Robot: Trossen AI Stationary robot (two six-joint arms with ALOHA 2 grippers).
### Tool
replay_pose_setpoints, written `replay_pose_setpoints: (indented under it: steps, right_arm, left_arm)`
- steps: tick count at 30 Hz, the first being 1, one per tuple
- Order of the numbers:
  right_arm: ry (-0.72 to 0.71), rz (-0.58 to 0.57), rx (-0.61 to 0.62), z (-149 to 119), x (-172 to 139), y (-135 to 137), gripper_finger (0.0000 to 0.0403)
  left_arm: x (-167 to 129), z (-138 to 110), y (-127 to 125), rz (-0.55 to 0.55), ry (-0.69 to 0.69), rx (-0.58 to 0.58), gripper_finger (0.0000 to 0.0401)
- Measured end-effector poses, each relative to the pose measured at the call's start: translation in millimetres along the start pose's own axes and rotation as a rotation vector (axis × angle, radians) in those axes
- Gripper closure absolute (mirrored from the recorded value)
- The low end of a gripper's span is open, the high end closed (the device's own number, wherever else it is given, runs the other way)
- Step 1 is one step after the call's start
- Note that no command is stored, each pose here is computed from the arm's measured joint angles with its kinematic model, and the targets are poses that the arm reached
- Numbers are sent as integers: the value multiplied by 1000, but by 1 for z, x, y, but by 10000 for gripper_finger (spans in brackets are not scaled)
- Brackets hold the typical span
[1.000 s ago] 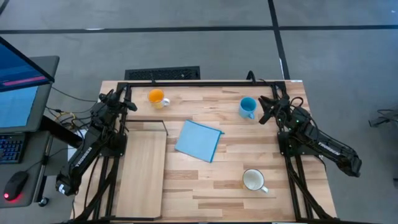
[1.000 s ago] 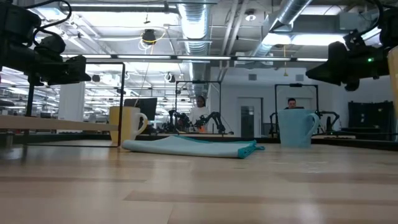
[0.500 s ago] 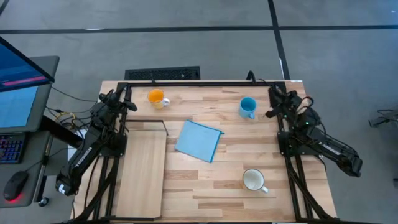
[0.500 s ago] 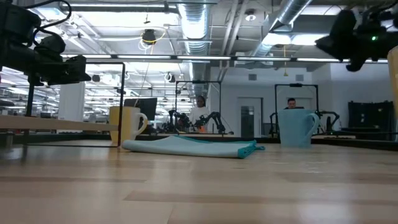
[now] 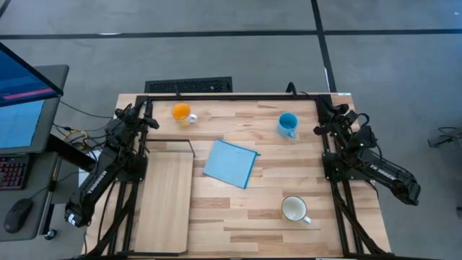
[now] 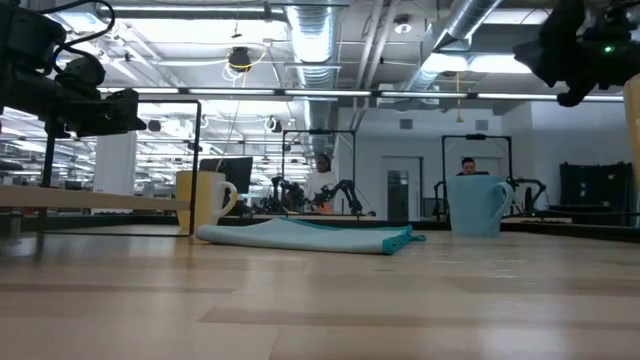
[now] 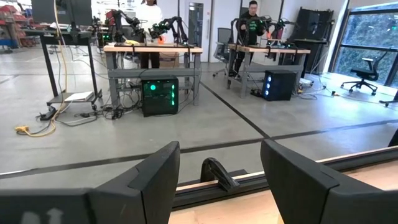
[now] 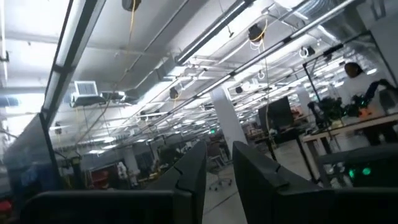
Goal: Stack small to large cups/mugs on shelf
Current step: Put the blue mug on the shelf
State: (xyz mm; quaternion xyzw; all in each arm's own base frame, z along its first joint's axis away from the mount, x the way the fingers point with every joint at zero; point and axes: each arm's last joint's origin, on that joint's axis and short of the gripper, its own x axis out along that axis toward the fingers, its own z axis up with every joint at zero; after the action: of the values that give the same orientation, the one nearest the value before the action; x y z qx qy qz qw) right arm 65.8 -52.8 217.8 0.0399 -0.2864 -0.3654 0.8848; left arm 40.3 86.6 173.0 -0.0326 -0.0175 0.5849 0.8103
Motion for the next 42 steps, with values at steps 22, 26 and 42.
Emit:
replay_pose_setpoints:
  steps: [22, 26, 42]
  right_arm:
    - [59, -4, 14, -6, 0, -1, 191]
    - [54, -9, 15, -5, 0, -1, 182]
    - [162, 22, -117, 23, 13, 9, 200]
  left_arm:
    - [0, 0, 0, 0, -1, 0, 184]
    - [0, 0, 0, 0, -1, 0, 184]
    - [0, 0, 0, 0, -1, 0, 184]
